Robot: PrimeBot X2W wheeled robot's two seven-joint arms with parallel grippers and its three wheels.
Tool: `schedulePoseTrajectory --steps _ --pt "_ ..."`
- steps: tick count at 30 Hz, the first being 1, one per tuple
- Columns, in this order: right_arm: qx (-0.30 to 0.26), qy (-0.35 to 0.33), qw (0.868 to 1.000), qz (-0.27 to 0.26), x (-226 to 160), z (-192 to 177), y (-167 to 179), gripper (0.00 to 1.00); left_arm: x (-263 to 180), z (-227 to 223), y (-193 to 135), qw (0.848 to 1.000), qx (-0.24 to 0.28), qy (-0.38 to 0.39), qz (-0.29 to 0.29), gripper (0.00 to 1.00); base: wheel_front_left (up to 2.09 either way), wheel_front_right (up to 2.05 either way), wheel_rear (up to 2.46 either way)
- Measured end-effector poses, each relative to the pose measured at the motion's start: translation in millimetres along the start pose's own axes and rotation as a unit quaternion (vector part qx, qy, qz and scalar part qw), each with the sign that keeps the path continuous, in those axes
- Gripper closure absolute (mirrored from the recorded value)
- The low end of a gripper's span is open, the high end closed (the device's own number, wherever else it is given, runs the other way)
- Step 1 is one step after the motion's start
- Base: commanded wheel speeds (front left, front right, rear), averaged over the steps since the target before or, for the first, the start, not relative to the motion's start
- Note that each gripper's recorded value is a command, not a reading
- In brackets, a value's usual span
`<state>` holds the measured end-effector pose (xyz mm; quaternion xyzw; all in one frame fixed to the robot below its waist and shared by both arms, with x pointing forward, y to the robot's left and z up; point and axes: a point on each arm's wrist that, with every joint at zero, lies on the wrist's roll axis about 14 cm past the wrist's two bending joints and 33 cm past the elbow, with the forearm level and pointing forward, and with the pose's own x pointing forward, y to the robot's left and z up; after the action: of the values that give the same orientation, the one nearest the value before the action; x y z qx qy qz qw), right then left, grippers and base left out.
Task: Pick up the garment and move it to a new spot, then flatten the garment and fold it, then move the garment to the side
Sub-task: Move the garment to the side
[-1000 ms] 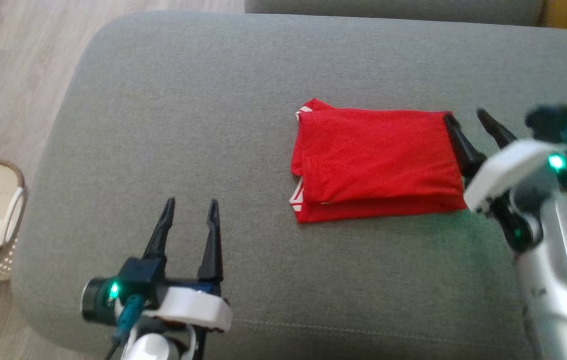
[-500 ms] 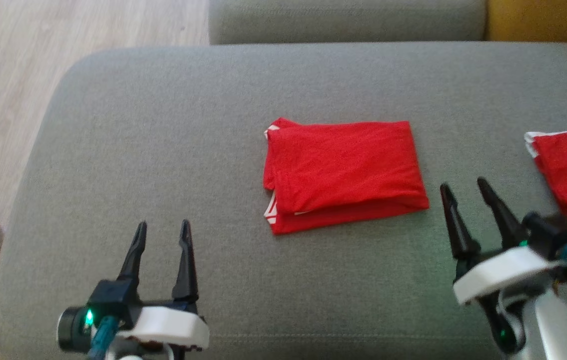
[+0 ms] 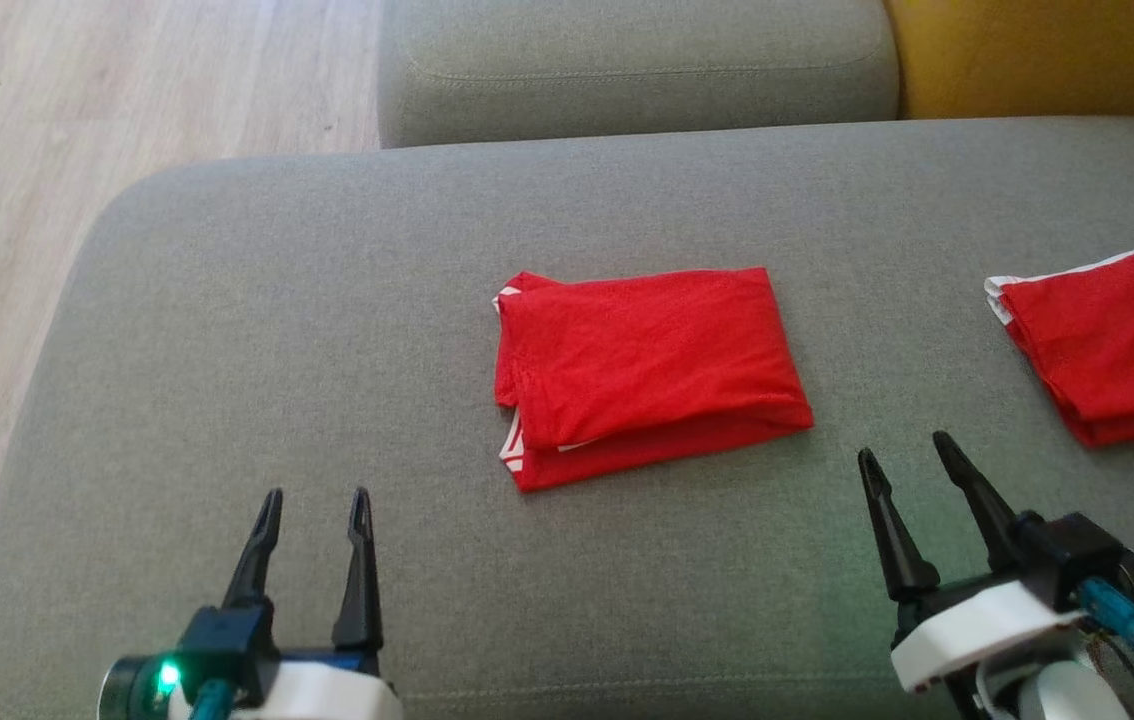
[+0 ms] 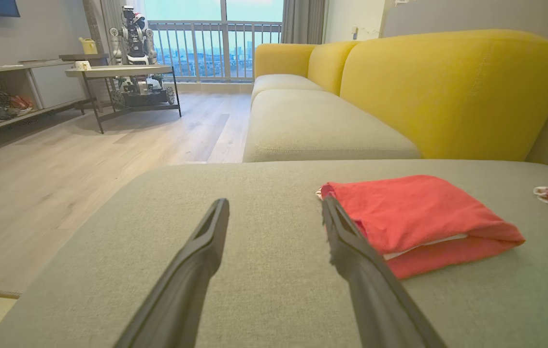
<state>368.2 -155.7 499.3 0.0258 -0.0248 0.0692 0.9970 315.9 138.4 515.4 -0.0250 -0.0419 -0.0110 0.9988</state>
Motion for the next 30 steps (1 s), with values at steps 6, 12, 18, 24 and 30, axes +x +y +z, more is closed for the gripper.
schedulePoseTrajectory --steps 6,12,18,24,30 --pt "0.004 0.002 1.0 0.006 -7.2 -2.0 5.0 0.0 -8.6 -13.1 2.5 1.0 0.014 0.018 0.002 0.0 0.0 0.0 0.0" --pt "0.008 0.005 1.0 0.007 -9.8 -4.3 6.3 0.0 -8.3 -12.9 4.1 1.0 0.013 0.017 0.004 0.0 0.0 0.0 0.0" --pt "0.01 0.004 1.0 0.009 -9.4 -3.5 8.3 0.0 -8.3 -11.0 6.0 1.0 0.017 0.012 0.007 0.0 0.0 0.0 0.0" --pt "0.011 0.002 1.0 0.012 -9.7 -2.1 10.5 0.0 -8.9 -11.1 8.2 1.0 0.02 0.011 0.011 0.0 0.0 0.0 0.0" --pt "0.012 0.0 1.0 0.015 -8.9 -0.7 12.3 0.0 -9.8 -10.6 10.0 1.0 0.023 0.009 0.013 0.0 0.0 0.0 0.0"
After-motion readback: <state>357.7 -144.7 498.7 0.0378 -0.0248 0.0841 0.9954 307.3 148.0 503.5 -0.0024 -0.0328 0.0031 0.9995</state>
